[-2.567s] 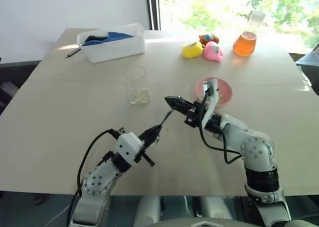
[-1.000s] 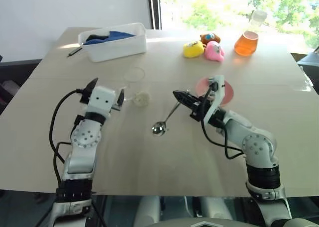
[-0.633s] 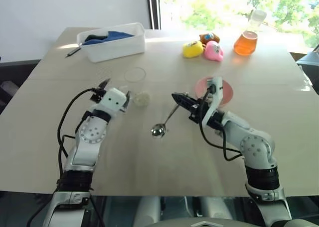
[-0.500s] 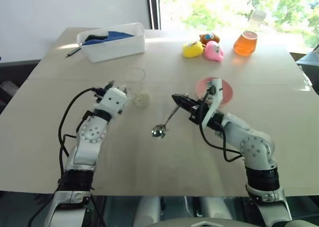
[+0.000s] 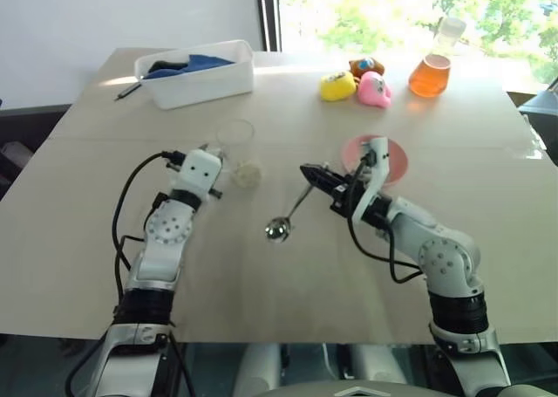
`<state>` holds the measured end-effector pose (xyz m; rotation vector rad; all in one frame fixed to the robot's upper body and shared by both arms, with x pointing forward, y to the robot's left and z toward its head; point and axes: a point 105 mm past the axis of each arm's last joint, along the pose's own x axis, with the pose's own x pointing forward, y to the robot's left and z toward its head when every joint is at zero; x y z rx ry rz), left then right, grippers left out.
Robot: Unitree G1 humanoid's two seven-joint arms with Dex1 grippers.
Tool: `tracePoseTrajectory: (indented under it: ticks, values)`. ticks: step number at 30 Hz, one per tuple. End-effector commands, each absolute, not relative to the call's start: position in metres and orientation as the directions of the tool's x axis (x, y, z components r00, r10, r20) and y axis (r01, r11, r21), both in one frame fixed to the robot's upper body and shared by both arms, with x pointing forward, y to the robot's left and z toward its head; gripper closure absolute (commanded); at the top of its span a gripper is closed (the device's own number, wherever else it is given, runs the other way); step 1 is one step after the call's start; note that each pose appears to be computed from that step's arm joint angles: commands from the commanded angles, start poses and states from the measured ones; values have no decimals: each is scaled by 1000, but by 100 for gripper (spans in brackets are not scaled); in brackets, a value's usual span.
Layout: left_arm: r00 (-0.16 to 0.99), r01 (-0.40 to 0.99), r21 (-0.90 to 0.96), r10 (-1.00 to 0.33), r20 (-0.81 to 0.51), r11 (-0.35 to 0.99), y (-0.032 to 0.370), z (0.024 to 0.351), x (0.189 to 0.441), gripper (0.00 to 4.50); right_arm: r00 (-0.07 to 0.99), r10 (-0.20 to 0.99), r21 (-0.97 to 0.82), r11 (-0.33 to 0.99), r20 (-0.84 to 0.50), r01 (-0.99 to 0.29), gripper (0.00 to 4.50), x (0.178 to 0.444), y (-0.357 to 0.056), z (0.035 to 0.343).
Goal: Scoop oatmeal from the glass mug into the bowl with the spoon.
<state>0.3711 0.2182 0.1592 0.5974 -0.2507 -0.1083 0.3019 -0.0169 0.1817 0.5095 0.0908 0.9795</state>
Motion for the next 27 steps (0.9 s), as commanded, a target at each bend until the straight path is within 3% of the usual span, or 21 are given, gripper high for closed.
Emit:
tracePoseTrajectory:
  ticks: [1, 10, 18, 20, 27]
  values:
    - [972, 17, 574, -149, 184, 819, 225, 153, 369, 432, 538, 818, 422, 423, 202, -802, 450, 299, -15, 194]
    - [976, 15, 514, -124, 178, 858, 227, 148, 369, 432, 550, 803, 387, 444, 229, -808, 450, 303, -20, 207]
    - [955, 144, 453, -243, 168, 880, 203, 153, 372, 432, 509, 750, 170, 486, 422, -858, 450, 316, -27, 308]
    - [946, 172, 470, -279, 168, 866, 197, 155, 371, 432, 500, 744, 159, 484, 444, -861, 450, 317, -27, 321]
    - [901, 288, 539, -415, 129, 791, 176, 156, 364, 432, 504, 764, 142, 492, 403, -859, 450, 325, -14, 310]
